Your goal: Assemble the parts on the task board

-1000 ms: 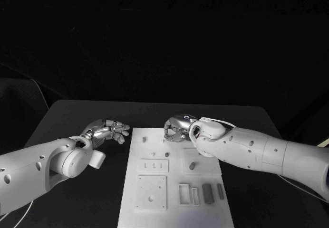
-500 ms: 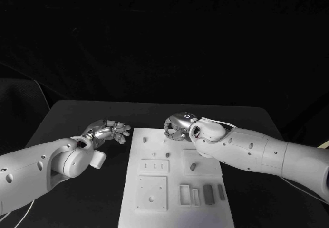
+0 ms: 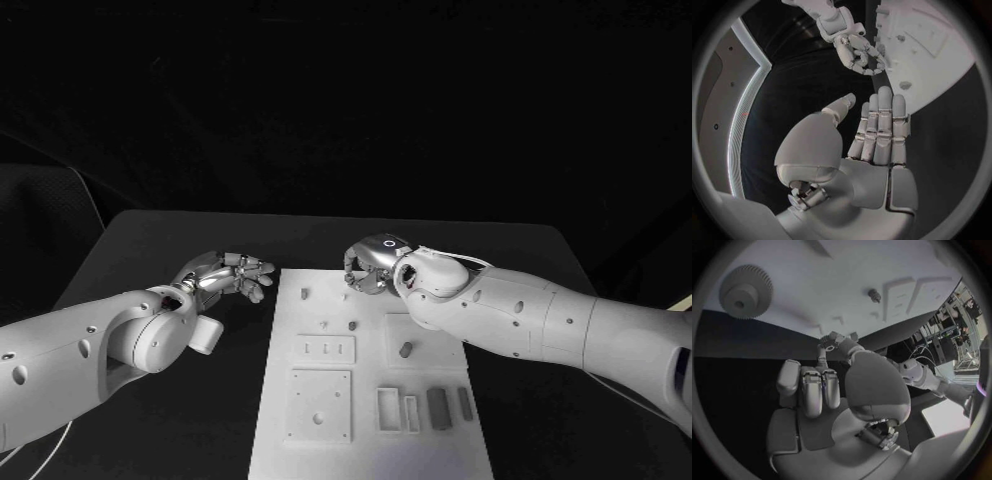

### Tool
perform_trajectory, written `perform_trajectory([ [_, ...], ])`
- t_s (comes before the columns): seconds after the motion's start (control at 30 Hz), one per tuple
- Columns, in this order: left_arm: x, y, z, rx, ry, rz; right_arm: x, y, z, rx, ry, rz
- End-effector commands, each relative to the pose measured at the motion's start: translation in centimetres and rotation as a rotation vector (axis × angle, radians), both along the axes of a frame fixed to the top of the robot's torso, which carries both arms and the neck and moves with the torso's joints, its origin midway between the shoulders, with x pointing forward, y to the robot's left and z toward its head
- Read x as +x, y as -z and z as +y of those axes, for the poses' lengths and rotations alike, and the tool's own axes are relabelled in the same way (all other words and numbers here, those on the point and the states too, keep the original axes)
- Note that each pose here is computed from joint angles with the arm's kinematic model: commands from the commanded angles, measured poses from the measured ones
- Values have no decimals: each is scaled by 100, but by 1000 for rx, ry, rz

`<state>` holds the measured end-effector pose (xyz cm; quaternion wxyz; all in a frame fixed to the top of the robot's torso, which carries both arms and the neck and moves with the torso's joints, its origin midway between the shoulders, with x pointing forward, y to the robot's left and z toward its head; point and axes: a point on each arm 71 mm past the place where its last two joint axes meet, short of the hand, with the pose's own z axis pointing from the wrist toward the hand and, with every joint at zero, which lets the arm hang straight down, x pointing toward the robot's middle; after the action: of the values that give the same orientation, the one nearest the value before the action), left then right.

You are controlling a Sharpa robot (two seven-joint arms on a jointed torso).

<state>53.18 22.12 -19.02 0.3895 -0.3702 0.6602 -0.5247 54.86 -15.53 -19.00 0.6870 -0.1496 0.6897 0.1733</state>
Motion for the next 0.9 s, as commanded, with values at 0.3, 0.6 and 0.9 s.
perform_trajectory([
  [0.3, -1, -11, -27, -10, 11, -3, 6, 15, 71, -37, -7, -3],
  [0.6, -3, -11, -24, -10, 11, -3, 18, 34, 75, -48, -8, 7],
  [0.9, -1, -13, -27, -11, 9, -5, 34, 50, 60, -61, -3, 12],
])
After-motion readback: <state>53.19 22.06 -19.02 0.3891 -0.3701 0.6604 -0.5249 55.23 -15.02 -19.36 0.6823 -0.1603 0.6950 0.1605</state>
